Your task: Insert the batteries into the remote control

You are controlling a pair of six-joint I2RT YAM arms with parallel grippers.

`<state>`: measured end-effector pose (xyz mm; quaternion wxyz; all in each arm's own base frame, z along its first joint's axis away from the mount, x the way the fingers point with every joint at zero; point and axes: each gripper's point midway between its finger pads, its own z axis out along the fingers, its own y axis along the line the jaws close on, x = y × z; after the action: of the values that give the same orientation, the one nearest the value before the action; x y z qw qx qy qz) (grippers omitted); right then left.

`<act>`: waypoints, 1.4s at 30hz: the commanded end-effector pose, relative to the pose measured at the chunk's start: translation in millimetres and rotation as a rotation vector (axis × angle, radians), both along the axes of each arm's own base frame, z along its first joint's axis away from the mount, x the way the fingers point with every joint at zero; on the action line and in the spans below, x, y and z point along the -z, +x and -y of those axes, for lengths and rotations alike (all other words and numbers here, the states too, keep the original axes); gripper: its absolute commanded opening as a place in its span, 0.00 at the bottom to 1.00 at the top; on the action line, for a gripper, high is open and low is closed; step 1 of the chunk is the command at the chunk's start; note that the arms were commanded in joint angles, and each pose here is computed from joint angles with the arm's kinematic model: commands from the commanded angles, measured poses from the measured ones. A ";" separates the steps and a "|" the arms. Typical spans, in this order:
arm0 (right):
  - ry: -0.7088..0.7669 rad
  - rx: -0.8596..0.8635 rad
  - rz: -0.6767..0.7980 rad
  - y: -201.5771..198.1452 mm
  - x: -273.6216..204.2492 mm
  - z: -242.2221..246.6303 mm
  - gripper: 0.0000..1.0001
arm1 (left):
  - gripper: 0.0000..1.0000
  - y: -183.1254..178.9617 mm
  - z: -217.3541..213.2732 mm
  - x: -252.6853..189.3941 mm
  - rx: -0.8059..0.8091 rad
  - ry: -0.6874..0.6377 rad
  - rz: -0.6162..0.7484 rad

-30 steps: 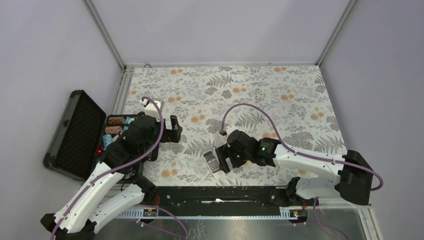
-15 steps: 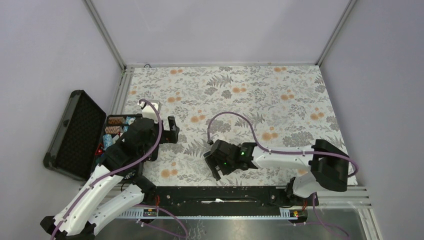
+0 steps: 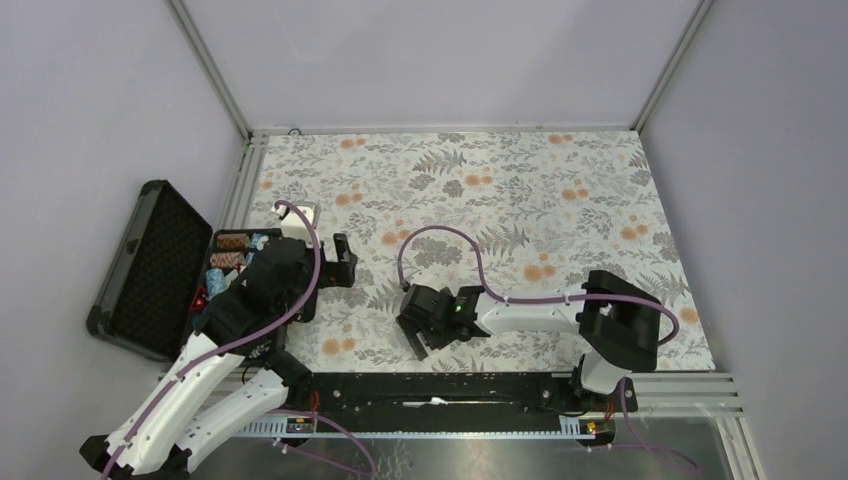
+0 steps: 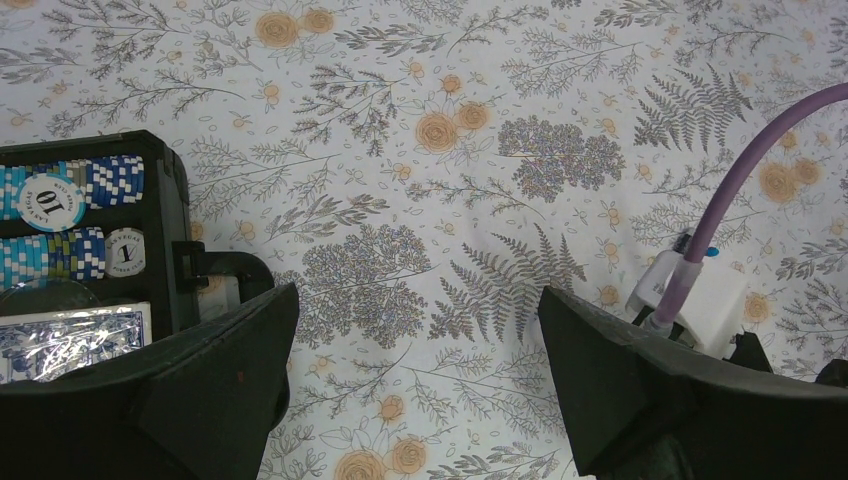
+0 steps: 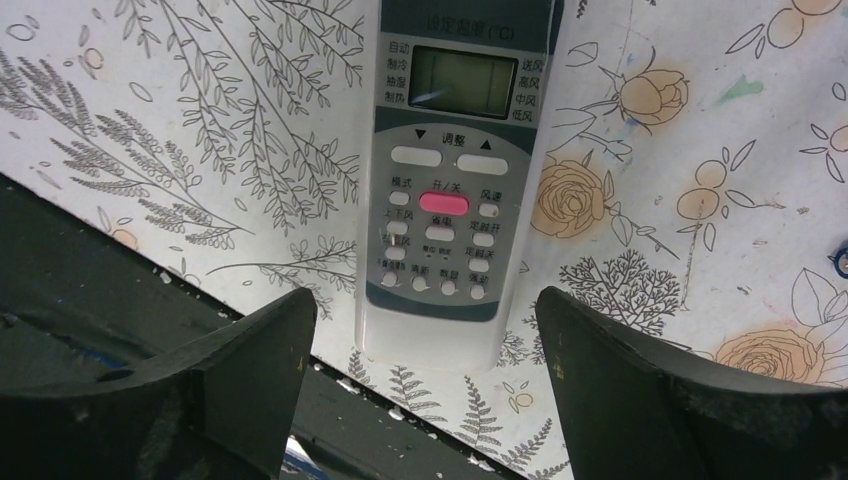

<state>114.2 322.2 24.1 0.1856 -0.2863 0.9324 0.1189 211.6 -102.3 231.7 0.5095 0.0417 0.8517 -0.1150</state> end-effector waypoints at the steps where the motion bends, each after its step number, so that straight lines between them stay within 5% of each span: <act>1: -0.022 0.032 0.031 4.4 -1.8 -4.1 0.88 | 0.99 2.3 -2.2 -5.3 -0.020 -0.012 0.027; 15: -0.154 0.035 0.069 -1.3 14.9 7.8 0.74 | 0.99 2.0 -1.4 -5.8 -0.020 -0.020 0.026; 19: -0.176 0.046 0.069 -2.0 19.0 12.5 0.58 | 0.99 0.9 0.5 -6.7 -0.018 -0.037 0.019; 25: -0.162 0.065 0.095 1.6 12.0 16.6 0.22 | 0.99 -0.6 5.5 -7.7 -0.018 -0.080 0.005; 32: -0.131 0.051 0.146 6.3 -6.3 25.1 0.03 | 0.99 -0.5 20.6 -3.3 0.006 -0.136 -0.048; 42: 0.050 0.028 0.133 11.1 -36.4 30.0 0.00 | 0.99 0.3 57.2 11.1 0.093 -0.283 -0.149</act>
<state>115.7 288.9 37.2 0.2320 -0.2856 0.9274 0.0674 210.2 -136.2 215.1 0.4524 0.0058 0.8706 -0.1933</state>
